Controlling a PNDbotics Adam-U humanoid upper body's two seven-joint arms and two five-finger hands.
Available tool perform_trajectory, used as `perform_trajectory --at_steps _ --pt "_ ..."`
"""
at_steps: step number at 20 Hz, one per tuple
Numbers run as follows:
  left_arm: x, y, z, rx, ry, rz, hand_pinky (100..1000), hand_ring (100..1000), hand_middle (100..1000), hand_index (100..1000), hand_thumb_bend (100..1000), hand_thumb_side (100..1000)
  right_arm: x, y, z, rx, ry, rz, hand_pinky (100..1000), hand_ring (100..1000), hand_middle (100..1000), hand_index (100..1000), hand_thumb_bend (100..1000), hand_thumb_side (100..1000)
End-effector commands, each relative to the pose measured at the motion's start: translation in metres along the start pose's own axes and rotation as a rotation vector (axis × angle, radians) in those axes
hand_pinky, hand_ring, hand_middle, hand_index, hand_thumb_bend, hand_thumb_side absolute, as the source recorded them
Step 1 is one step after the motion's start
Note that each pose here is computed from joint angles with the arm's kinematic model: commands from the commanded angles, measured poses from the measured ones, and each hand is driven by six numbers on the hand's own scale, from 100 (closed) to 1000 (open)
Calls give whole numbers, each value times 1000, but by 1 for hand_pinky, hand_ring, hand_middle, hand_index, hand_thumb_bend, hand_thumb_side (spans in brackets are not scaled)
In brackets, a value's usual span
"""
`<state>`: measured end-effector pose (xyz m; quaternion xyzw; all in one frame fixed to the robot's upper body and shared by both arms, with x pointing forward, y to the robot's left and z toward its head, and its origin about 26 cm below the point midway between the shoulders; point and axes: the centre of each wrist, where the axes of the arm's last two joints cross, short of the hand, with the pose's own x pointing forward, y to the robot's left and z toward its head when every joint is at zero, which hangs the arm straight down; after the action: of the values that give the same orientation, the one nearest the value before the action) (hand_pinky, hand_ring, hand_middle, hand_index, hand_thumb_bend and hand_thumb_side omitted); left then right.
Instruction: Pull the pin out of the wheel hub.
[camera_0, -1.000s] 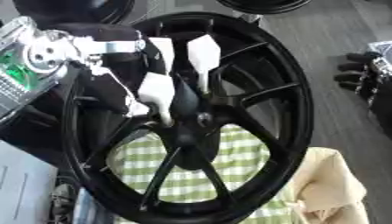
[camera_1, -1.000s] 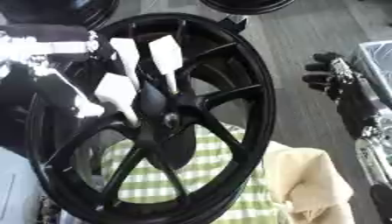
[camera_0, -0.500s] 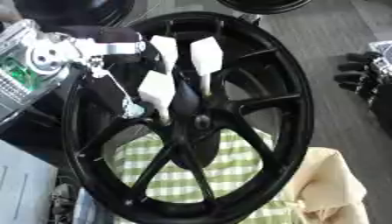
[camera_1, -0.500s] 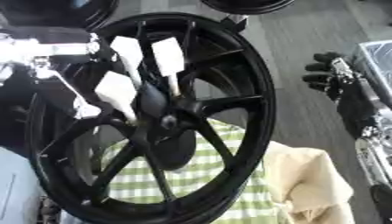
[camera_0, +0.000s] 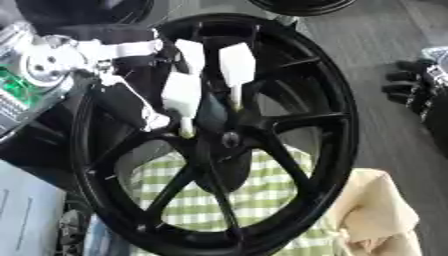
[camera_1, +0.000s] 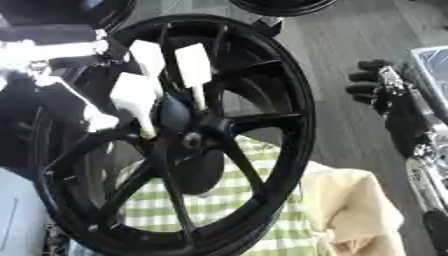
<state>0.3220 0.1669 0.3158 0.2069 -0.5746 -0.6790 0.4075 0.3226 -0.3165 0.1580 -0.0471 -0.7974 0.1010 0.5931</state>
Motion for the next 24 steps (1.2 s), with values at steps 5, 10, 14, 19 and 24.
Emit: perform_trajectory --at_steps 5,10,14,19,24 --pt "-2 25 45 166 1 60 493 312 322 401 157 163 8 -7 -2 -5 -19 32 850 756 741 853 100 859" --pt "-18 35 74 276 15 105 492 303 316 395 127 158 9 -8 -2 -10 -22 34 850 756 741 853 100 856" --pt "-47 36 100 441 63 170 488 295 311 389 100 150 10 -10 -3 -21 -29 31 850 756 741 853 100 853" --pt "-91 23 131 701 257 306 490 290 310 390 100 139 12 -13 -2 -46 -35 27 850 756 741 853 100 854" --pt "-152 -7 148 805 517 428 533 330 350 442 100 158 12 -16 -1 -64 -38 26 850 756 741 853 100 848"
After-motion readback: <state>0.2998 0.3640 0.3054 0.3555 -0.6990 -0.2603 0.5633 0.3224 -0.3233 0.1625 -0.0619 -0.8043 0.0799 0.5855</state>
